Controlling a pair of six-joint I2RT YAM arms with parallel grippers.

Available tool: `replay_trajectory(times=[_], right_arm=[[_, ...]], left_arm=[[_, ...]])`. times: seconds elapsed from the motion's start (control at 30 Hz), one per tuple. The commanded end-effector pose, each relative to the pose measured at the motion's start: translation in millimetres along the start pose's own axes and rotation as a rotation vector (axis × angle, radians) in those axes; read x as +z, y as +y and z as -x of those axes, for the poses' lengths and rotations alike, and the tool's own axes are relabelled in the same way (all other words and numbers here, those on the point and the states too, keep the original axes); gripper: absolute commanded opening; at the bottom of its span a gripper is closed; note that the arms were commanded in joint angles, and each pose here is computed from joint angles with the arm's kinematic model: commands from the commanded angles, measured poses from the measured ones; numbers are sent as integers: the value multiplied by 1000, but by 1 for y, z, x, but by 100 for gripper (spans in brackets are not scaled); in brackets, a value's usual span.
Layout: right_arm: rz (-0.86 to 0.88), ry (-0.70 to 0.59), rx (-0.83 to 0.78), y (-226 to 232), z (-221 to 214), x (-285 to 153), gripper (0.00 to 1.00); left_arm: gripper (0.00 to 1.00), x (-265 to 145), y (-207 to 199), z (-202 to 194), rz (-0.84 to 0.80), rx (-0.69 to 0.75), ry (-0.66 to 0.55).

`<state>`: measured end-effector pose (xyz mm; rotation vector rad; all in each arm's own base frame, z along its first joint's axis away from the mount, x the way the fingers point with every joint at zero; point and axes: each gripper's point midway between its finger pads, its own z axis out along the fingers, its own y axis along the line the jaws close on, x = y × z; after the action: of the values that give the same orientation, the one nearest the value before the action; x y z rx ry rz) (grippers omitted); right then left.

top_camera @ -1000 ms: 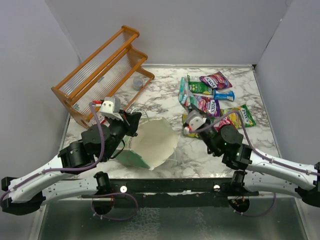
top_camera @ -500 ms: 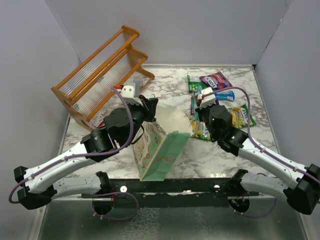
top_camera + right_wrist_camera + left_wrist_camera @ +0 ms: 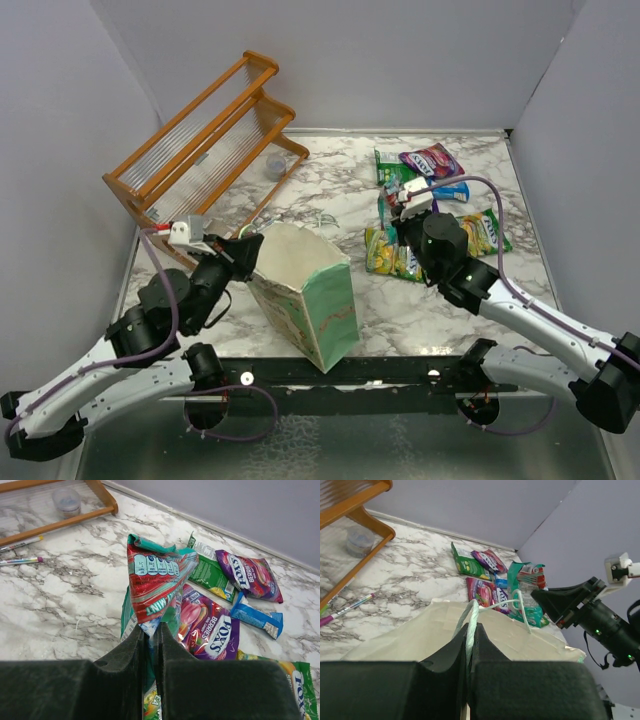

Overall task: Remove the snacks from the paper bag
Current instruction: Adjust the paper bag at the center of the board.

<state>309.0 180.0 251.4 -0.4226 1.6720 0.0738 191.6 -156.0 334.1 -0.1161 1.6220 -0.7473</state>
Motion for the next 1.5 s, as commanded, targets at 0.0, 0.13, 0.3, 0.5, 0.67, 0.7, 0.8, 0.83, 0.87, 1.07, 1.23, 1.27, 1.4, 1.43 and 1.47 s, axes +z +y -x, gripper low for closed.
replay_trajectory(times=[0.0,0.13,0.3,0.5,0.67,0.7,0.8,0.83,0.87,1.07,1.23,1.27,1.4,1.43,1.47], right_arm=[[24,-73,50,5,21,5,2],[62,-78,55,12,22,5,2],[97,-81,68,18,23,4,2],[97,-92,74,15,25,-3,2],[91,-113,76,11,29,-9,2],[88,-114,76,10,29,-10,2],[87,-117,74,9,30,-11,2],[87,-119,74,8,30,-12,2],[87,-118,73,8,30,-12,2],[84,-123,63,7,30,-13,2],[90,-126,60,9,30,-11,2],[93,-126,61,10,29,-11,2],[96,-126,63,11,28,-10,2],[97,-125,63,11,28,-10,2],[99,-125,64,12,28,-10,2]], left_arm=[[0,-21,-2,-12,-102,-51,48],[0,-30,-13,-8,-198,-28,38],[0,-12,-21,-21,-173,48,101],[0,24,-33,-30,-93,144,151],[0,53,-54,-21,-88,234,132],[0,60,-59,-22,-89,255,140],[0,76,-69,-25,-92,310,154],[0,81,-70,-25,-90,320,153],[0,84,-71,-24,-94,323,146],[0,95,-48,-1,-54,338,101],[0,83,-27,7,-35,381,87],[0,79,-23,8,-30,389,83],[0,63,-6,6,-5,421,75],[0,59,-1,6,2,427,72],[0,55,5,5,18,430,72]])
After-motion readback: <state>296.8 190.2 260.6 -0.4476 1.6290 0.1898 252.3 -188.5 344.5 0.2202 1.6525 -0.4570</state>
